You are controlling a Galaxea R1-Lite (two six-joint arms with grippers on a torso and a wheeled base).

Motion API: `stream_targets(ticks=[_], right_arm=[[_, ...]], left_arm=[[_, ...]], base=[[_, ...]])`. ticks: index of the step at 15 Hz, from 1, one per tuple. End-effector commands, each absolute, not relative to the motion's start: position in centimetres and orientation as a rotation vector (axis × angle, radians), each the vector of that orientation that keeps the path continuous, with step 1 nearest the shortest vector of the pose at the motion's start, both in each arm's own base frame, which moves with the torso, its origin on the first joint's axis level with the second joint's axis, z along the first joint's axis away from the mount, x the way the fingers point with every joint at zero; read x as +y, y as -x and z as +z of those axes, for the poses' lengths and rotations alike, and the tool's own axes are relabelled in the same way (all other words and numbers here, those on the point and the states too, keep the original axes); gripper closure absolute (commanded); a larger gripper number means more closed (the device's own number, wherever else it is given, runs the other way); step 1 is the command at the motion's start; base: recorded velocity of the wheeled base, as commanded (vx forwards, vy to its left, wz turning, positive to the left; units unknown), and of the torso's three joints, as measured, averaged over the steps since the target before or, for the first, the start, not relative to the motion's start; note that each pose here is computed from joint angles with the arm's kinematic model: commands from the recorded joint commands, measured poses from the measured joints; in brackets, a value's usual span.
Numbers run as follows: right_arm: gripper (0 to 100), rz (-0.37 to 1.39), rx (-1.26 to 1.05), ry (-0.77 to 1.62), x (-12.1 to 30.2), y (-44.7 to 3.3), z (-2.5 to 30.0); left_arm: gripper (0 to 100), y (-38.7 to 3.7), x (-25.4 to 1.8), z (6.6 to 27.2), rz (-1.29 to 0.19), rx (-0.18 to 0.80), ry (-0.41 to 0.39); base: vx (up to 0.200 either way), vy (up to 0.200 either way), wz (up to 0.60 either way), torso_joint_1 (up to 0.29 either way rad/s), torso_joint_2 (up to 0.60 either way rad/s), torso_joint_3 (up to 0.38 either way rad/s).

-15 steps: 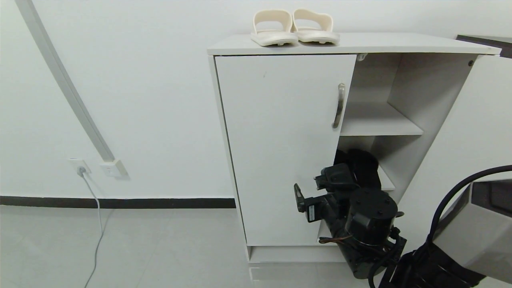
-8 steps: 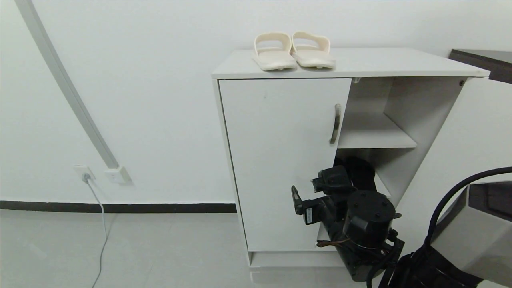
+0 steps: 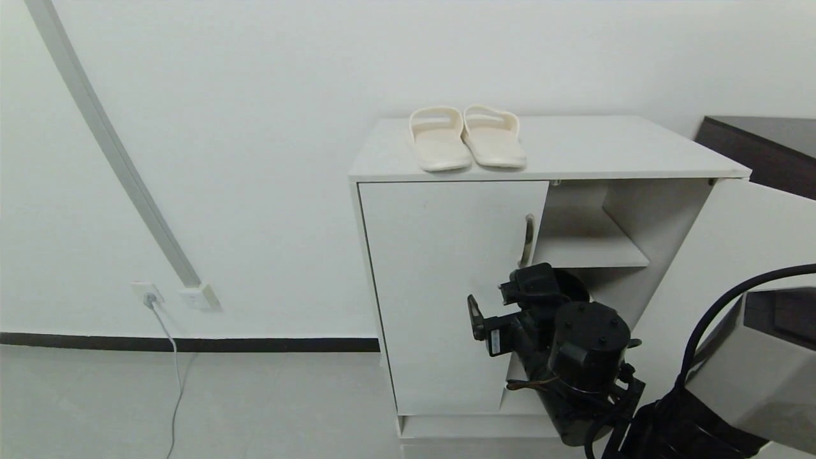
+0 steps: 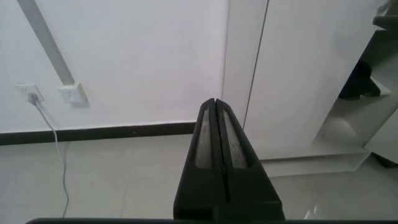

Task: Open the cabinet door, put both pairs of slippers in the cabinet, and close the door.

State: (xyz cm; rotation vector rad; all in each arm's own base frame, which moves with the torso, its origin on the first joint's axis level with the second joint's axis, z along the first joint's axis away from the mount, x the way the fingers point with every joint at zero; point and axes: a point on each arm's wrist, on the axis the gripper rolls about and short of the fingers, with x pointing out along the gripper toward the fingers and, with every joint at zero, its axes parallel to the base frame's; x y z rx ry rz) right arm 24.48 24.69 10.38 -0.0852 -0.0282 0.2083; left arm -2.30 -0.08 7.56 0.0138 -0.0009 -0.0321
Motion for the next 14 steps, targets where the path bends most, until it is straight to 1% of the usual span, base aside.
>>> stream_targets(ticks=[1,6,14], right_arm=[[0,0.208,-0.026,0.088,24.71,-24.51,10.26],[0,0.208,-0.026,0.089,24.71,-24.51,10.26],[0,0.211,-0.021,0.092,24.77,-24.49,10.07]], left_arm=[[100,2.29,-0.08,7.57,-0.032,0.000,-0.014],[100,2.29,-0.08,7.57,-0.032,0.000,-0.014],[100,2.29,-0.08,7.57,-0.032,0.000,-0.012]], base=[[0.000,0.000,0.00,0.149,-0.48,-0.339],[0.000,0.000,0.00,0.173,-0.49,-0.319],[0.000,0.000,0.00,0.214,-0.53,-0.319]])
